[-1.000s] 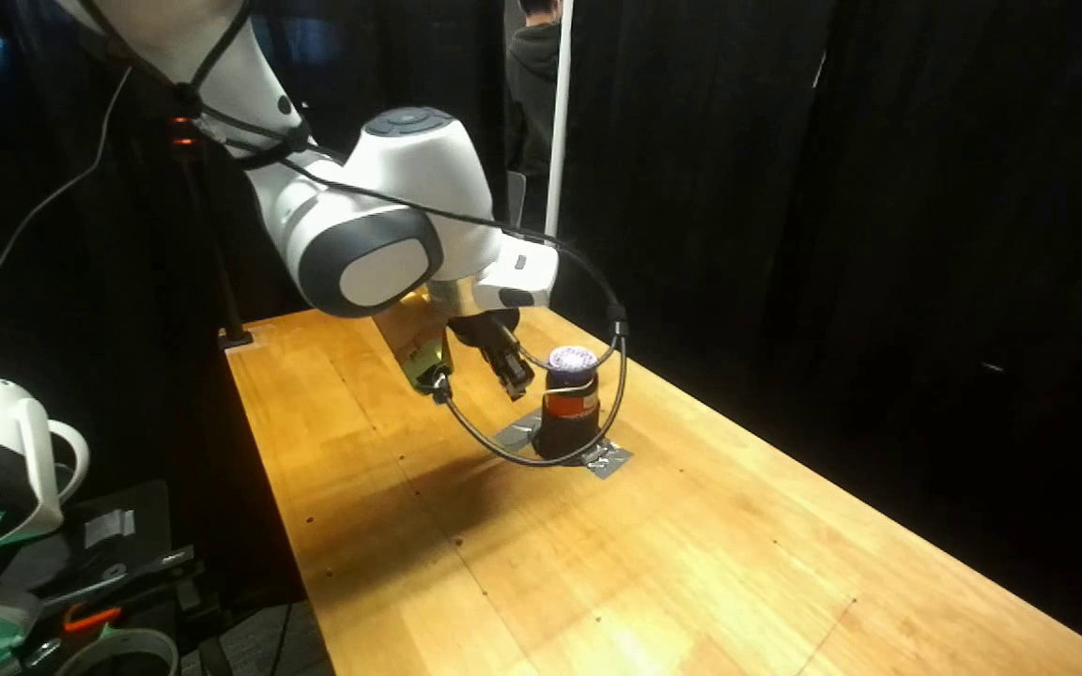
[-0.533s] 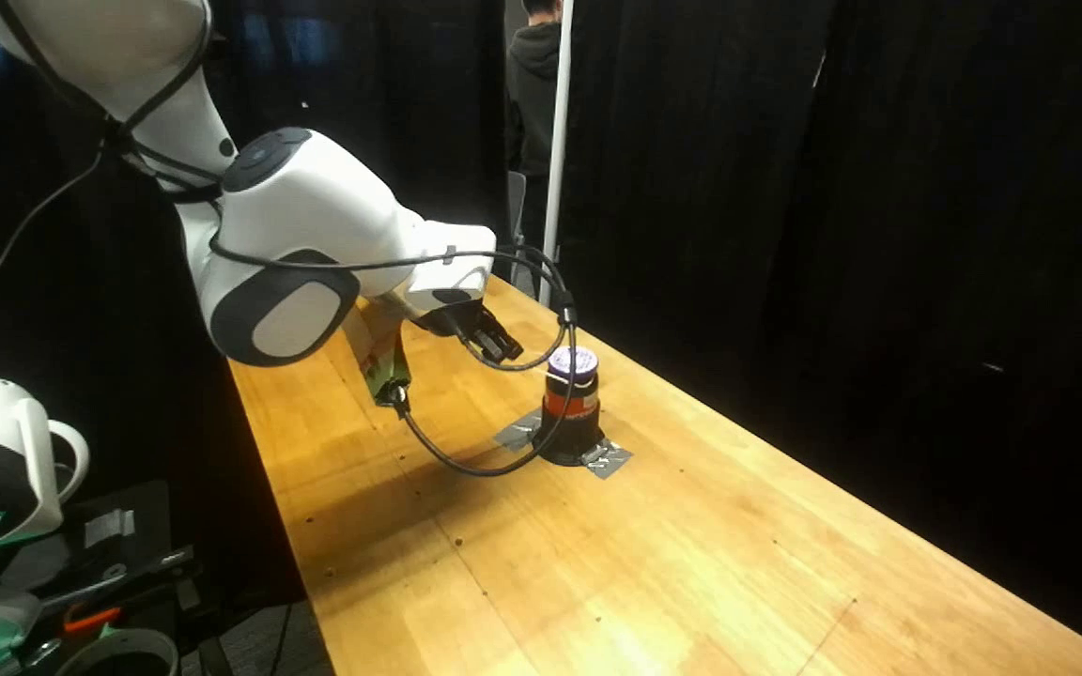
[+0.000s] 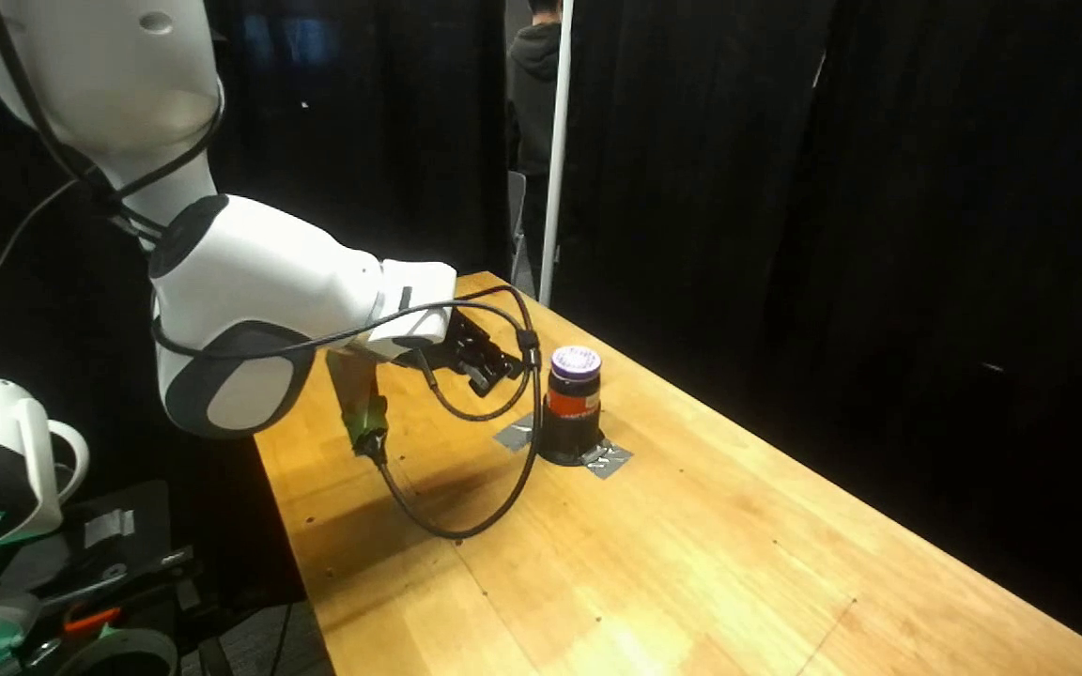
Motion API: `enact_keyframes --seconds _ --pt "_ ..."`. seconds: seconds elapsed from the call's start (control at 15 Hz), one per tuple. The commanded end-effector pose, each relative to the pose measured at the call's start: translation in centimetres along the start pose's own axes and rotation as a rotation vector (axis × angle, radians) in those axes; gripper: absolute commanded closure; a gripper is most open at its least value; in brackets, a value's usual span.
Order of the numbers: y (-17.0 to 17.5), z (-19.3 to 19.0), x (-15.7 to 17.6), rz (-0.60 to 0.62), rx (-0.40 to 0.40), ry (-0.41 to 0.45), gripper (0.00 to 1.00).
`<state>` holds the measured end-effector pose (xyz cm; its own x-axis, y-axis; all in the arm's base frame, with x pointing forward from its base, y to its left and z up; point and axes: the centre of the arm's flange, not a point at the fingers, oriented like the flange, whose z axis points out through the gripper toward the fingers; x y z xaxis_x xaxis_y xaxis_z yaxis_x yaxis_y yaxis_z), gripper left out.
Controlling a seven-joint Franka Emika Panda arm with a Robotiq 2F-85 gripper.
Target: Put the elastic around the bottle
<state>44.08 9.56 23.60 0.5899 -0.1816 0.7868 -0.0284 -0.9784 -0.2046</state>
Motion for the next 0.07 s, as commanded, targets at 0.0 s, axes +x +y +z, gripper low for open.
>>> enact_keyframes --seconds 0.0 --pt "0.00 0.00 -0.01 0.002 0.000 0.000 0.78"
